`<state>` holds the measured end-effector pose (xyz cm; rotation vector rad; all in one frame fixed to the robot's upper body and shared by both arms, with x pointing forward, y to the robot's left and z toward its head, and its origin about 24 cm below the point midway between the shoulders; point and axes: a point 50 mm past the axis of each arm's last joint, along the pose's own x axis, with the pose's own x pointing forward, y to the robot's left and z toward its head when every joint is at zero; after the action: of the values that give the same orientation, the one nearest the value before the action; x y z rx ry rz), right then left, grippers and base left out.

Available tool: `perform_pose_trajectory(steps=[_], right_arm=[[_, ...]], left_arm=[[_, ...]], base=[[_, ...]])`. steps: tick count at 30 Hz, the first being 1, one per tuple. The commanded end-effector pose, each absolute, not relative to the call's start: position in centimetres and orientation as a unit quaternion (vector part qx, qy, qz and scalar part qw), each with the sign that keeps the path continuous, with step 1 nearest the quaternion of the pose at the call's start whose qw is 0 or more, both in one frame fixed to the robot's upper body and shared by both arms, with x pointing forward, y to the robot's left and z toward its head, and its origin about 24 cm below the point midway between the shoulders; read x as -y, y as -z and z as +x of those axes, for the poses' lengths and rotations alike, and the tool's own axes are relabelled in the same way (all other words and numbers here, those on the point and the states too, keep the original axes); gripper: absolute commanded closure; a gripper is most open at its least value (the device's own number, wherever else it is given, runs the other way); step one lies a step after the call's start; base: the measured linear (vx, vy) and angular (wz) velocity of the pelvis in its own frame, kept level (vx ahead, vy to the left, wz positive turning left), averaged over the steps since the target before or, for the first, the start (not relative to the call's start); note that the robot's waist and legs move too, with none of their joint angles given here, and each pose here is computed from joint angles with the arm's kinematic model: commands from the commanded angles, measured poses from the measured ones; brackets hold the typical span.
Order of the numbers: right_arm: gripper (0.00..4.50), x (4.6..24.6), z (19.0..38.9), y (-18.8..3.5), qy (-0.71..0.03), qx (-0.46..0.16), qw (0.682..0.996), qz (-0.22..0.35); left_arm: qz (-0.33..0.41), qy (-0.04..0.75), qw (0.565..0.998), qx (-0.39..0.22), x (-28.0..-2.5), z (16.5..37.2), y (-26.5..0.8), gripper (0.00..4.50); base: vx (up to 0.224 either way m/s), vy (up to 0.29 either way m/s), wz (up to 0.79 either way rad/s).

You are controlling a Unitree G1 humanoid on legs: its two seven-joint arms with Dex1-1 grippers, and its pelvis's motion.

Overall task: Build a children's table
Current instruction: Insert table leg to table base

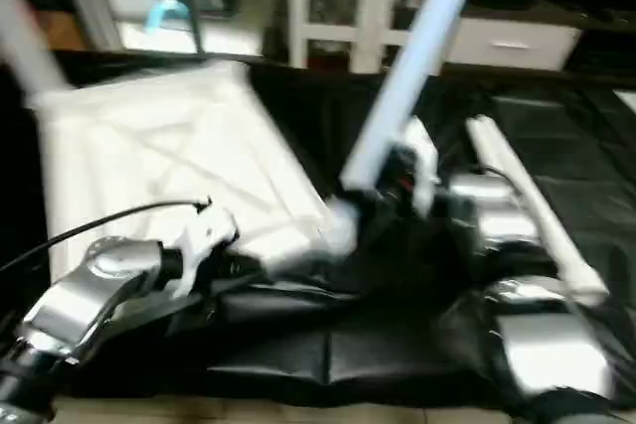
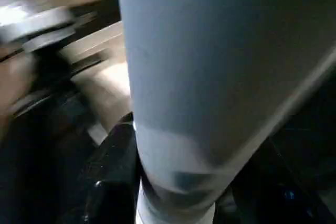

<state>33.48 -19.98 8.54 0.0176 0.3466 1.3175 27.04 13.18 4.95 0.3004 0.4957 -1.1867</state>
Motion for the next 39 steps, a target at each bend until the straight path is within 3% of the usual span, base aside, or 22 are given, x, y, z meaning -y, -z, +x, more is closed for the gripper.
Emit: perform_pose_trajectory(steps=[1,10,16,19,25,26,28,30,34,39], right_arm=[[2.68,22.7,28.2,-1.8,-0.621,-0.389,0.68,0.018],[2.68,22.9,26.5,-1.4,-0.643,-0.412,0.646,-0.007],[2.68,22.0,26.3,-0.4,-0.663,-0.357,0.655,-0.06],[2.68,21.6,25.8,0.2,-0.654,-0.337,0.674,-0.065],[2.68,20.7,26.2,1.7,-0.587,-0.303,0.748,-0.062],[2.68,20.0,27.1,2.1,-0.544,-0.303,0.781,-0.052],[2.68,19.8,27.4,2.3,-0.528,-0.304,0.791,-0.049],[2.68,18.8,28.8,2.7,-0.458,-0.314,0.831,-0.036],[2.68,17.4,29.9,3.4,-0.38,-0.333,0.863,-0.01],[2.68,15.9,29.8,4.8,-0.329,-0.369,0.869,-0.024]], left_arm=[[0.161,0.565,0.786,-0.195,-13.7,27.5,-6.8,4.5],[0.175,0.585,0.768,-0.193,-13.8,27.8,-6.7,4.5],[0.182,0.583,0.77,-0.186,-13.6,28.3,-6.9,4.5],[0.183,0.576,0.775,-0.185,-13.7,28.4,-7.0,4.5],[0.169,0.562,0.785,-0.197,-13.5,28.5,-6.8,4.5],[0.157,0.53,0.802,-0.226,-12.9,29.0,-6.5,4.5],[0.154,0.516,0.809,-0.237,-12.6,29.2,-6.3,4.5],[0.125,0.44,0.851,-0.259,-11.1,30.4,-6.1,4.5],[0.069,0.381,0.886,-0.257,-8.3,31.5,-6.8,4.5],[0.002,0.314,0.924,-0.219,-5.6,32.8,-8.5,4.5]], base=[[0.0,0.0,0.0],[0.0,0.0,0.0],[0.0,0.0,0.0],[0.0,0.0,0.0],[0.0,0.0,0.0],[0.0,0.0,0.0],[0.0,0.0,0.0],[0.0,0.0,0.0],[0.0,0.0,0.0],[0.0,0.0,0.0]])
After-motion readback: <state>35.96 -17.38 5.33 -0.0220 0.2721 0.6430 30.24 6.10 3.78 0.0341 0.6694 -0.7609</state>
